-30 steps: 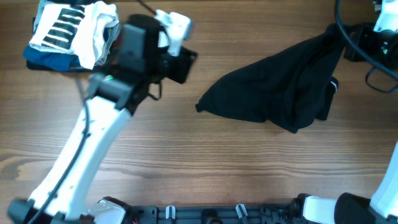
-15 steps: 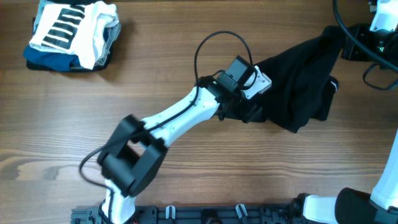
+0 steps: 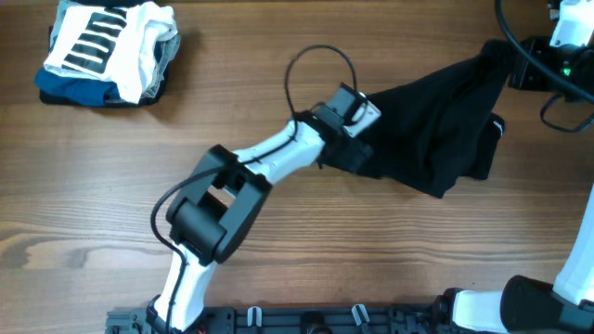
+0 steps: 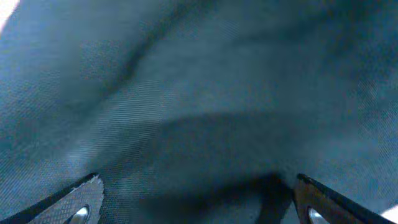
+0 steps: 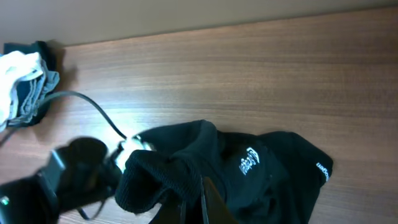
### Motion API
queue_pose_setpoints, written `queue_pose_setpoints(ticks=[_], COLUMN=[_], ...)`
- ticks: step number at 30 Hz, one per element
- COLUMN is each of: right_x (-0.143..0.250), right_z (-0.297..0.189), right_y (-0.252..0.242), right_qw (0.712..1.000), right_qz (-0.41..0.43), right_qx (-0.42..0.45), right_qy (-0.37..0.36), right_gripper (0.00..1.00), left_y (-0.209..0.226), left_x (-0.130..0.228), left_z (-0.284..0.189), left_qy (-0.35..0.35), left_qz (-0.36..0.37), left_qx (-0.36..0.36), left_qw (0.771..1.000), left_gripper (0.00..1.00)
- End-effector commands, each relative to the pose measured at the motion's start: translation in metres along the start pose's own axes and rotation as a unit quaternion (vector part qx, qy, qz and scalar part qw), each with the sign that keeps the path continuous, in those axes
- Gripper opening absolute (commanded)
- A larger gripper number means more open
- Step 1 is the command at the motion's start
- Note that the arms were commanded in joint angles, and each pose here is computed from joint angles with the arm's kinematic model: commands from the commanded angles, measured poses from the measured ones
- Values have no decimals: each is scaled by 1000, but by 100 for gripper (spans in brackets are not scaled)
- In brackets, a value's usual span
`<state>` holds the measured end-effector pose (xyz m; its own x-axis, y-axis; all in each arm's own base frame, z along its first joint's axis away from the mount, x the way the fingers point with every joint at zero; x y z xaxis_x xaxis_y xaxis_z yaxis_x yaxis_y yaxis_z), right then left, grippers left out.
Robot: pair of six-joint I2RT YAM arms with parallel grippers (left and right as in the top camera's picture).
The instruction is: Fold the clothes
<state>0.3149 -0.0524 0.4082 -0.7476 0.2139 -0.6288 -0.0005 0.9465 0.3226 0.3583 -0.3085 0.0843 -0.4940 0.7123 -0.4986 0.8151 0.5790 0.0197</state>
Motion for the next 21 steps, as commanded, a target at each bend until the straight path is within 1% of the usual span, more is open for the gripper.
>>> queue_pose_setpoints(ticks=[1,3,4,5,7,9,12,15,17,18,19,21], right_x=[-2,-2,-1,-1,0,0,0,3,4,4,4,5], right_z=[3,3,3,3,3,4,13,25,34,42,51,59], right_y=[-4,-4,-4,-4,-6,-7,-11,-15,-18,-19,-19,-20], right_qw=[1000,1000,1000,1000,1000,1000,999,998,998,997,996,995], right_qz=[-5,-4,-3,-3,-2,-1,5,15,19,20,21,23], right_qx=[6,5,5,7,20,22,22,21,17,16,11,10], right_qy=[4,6,7,8,11,13,26,52,65,74,86,96], right_gripper=[7,9,11,13,16,16,16,16,17,19,22,25], left_y=[45,70,83,92,113,137,160,169,169,168,167,160], left_x=[26,34,37,39,46,55,69,82,80,75,66,59], left_z=[10,6,3,1,-4,-11,-19,-30,-44,-61,-92,-121], left_qy=[27,24,19,12,-2,-10,-8,13,16,15,9,1], left_qz=[-44,-70,-94,-112,-137,-171,-196,-217,-219,-217,-213,-212], left_qx=[-14,-27,-36,-38,-35,-47,-61,-61,-62,-71,-96,-95], left_qw=[999,997,995,993,990,984,979,974,974,973,972,973], left_gripper=[96,96,97,97,98,98,98,98,98,98,99,100])
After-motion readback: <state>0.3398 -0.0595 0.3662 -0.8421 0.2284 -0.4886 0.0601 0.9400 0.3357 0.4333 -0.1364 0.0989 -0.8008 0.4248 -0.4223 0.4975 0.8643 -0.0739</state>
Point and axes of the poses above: each gripper's point midway between its finger pads, its own z axis out along the fingers, its own y axis along the line the jaws close on, x = y × z, the point moved 9 cm from there along -z, back along the fingers, and after that the axes turned 7 degrees about z, right-handed, at the moved point
